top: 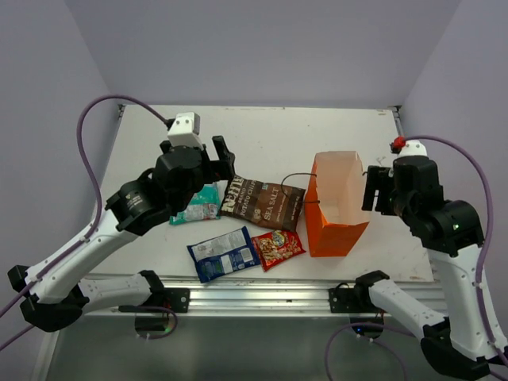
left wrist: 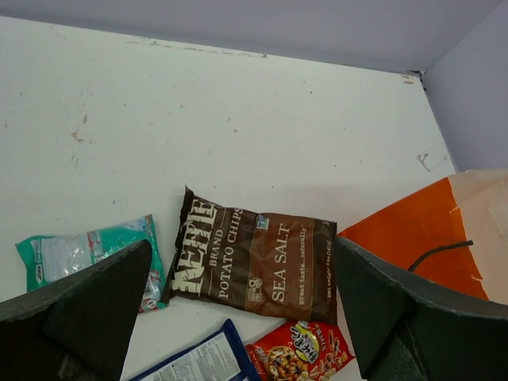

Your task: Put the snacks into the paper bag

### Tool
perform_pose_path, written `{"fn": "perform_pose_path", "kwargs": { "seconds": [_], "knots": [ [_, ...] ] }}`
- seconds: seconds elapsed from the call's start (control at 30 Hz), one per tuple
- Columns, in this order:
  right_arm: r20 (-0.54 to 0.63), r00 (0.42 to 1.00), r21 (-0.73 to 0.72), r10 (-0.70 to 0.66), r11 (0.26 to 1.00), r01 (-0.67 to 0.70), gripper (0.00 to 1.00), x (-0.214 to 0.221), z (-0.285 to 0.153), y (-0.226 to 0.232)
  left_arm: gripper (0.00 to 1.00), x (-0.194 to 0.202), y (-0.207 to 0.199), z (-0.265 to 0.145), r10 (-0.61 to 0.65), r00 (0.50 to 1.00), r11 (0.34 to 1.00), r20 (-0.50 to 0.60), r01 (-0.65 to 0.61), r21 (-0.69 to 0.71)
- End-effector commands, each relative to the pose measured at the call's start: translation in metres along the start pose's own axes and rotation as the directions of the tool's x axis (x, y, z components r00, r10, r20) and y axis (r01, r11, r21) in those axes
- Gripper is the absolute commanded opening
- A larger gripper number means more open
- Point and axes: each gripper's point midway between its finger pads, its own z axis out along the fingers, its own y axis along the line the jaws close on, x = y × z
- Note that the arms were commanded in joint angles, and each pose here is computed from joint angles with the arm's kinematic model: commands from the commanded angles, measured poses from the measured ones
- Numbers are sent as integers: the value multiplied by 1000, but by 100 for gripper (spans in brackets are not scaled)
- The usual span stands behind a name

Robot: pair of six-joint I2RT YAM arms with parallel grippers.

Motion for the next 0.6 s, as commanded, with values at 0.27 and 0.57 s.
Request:
{"fn": "perform_pose_path", "kwargs": {
  "seconds": [0.27, 0.57],
  "knots": [
    [-27, 999, -24, -17, 1000, 17, 65, 31, 26, 6, 100, -3, -2, -3, -65, 998, 998, 12, 65, 19],
    [-29, 999, -32, -29, 999, 28, 15, 34, 35, 10, 100, 19, 9, 14, -1, 1000, 999, -13, 1, -35]
  ]
}}
